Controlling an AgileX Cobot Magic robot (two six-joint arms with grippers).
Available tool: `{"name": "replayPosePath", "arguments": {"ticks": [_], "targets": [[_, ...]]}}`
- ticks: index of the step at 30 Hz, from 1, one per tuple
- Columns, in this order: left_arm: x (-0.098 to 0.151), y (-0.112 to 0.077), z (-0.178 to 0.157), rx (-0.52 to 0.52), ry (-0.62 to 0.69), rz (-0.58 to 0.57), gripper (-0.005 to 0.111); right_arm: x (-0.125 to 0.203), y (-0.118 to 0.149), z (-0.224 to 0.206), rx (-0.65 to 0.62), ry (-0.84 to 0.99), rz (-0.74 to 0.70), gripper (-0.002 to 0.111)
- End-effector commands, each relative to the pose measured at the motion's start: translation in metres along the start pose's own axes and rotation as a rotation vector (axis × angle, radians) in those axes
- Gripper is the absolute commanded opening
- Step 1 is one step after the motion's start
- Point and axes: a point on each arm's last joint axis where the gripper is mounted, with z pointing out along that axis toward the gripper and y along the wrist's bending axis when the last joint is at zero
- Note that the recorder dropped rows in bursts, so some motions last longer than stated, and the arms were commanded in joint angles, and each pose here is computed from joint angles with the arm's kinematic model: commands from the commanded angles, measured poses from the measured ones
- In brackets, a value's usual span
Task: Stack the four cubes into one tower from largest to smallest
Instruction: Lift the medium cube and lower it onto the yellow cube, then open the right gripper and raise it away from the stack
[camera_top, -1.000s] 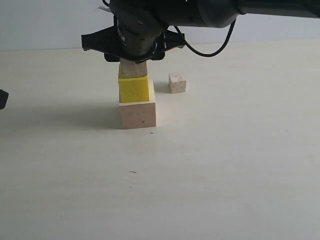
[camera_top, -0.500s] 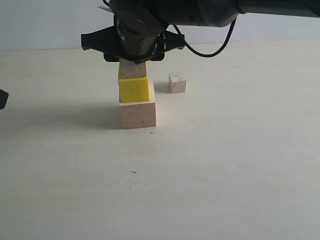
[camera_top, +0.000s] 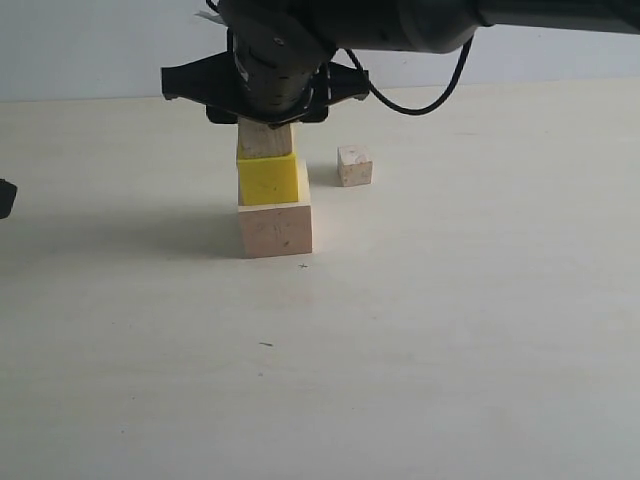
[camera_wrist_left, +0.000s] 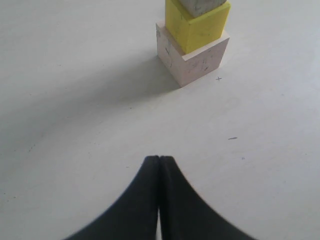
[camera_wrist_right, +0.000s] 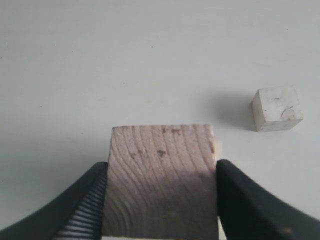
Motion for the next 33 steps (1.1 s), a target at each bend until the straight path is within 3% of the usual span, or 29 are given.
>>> {"name": "replayPosePath", "arguments": {"ticks": [1,14,20,23,27,33], "targets": [[0.0,0.0,0.0,0.001,-0.011,-0.004,0.001,-0.005,0.001,-0.009,-0.015,-0.013,0.021,0.067],[0.0,0.0,0.0,0.001,-0.011,-0.004,0.001,-0.012,-0.001,-0.023,-0.027,-0.032,0.074,0.069],[0.0,0.0,0.0,0.001,-0.011,-0.004,0.001,-0.027,-0.007,-0.057,-0.064,-0.084,0.088,0.069],[0.0,0.0,0.0,0.001,-0.011,-0.004,0.001,-0.036,-0.011,-0.078,-0.08,-0.128,0.02,0.069],[0.0,0.0,0.0,0.001,-0.009,-0.006,0.001,-0.045,-0.02,-0.101,-0.056,-0.183,-0.13,0.056],[0.0,0.0,0.0,0.001,-0.009,-0.006,0.001,-0.056,-0.045,-0.118,0.183,-0.25,-0.233,0.029]]}}
